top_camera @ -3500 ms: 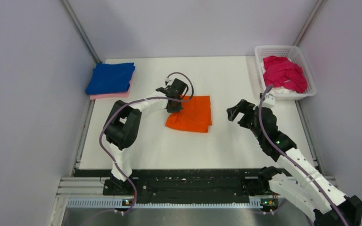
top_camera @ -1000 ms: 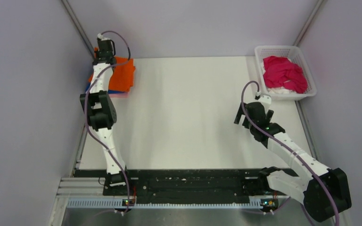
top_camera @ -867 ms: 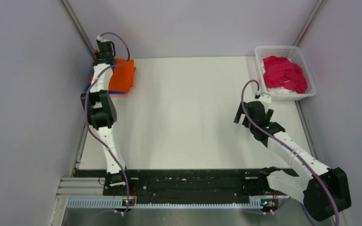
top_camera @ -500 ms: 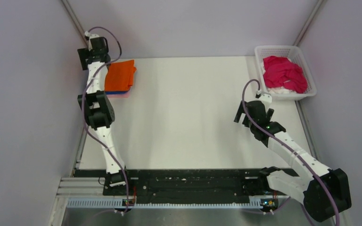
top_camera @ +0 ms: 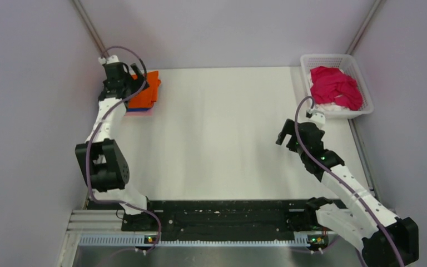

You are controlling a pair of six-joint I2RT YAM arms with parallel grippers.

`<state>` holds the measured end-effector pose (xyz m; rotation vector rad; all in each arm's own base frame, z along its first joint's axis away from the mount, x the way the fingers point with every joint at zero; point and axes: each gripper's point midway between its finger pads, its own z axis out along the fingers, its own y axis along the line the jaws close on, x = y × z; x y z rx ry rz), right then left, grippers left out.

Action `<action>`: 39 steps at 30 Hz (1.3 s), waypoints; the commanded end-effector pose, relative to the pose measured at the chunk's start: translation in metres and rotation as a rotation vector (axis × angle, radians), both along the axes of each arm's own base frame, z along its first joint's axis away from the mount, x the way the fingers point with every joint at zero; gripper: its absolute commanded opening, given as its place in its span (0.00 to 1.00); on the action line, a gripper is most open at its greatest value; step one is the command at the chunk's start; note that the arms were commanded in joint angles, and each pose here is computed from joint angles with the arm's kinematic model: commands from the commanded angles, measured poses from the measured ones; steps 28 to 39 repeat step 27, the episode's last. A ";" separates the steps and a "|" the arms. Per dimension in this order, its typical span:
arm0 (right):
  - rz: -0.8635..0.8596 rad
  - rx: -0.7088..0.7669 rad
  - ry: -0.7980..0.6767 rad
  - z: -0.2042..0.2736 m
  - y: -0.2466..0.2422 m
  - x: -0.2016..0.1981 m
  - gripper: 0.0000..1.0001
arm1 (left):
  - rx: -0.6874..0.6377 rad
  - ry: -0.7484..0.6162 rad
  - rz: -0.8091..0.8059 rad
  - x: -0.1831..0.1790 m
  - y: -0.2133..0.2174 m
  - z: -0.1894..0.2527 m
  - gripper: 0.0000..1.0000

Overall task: Fold and stack the t-shirts
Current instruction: Reset both arms

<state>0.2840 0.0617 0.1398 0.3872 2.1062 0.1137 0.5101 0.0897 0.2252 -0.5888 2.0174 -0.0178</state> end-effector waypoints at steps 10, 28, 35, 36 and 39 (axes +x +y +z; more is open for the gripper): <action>0.064 0.089 -0.074 -0.008 0.006 -0.021 0.99 | -0.267 -0.068 -0.319 -0.152 -0.179 -0.042 0.99; 0.107 0.091 -0.075 -0.012 0.010 -0.027 0.99 | -0.189 -0.067 -0.281 -0.183 -0.166 -0.049 0.99; 0.107 0.091 -0.075 -0.012 0.010 -0.027 0.99 | -0.189 -0.067 -0.281 -0.183 -0.166 -0.049 0.99; 0.107 0.091 -0.075 -0.012 0.010 -0.027 0.99 | -0.189 -0.067 -0.281 -0.183 -0.166 -0.049 0.99; 0.107 0.091 -0.075 -0.012 0.010 -0.027 0.99 | -0.189 -0.067 -0.281 -0.183 -0.166 -0.049 0.99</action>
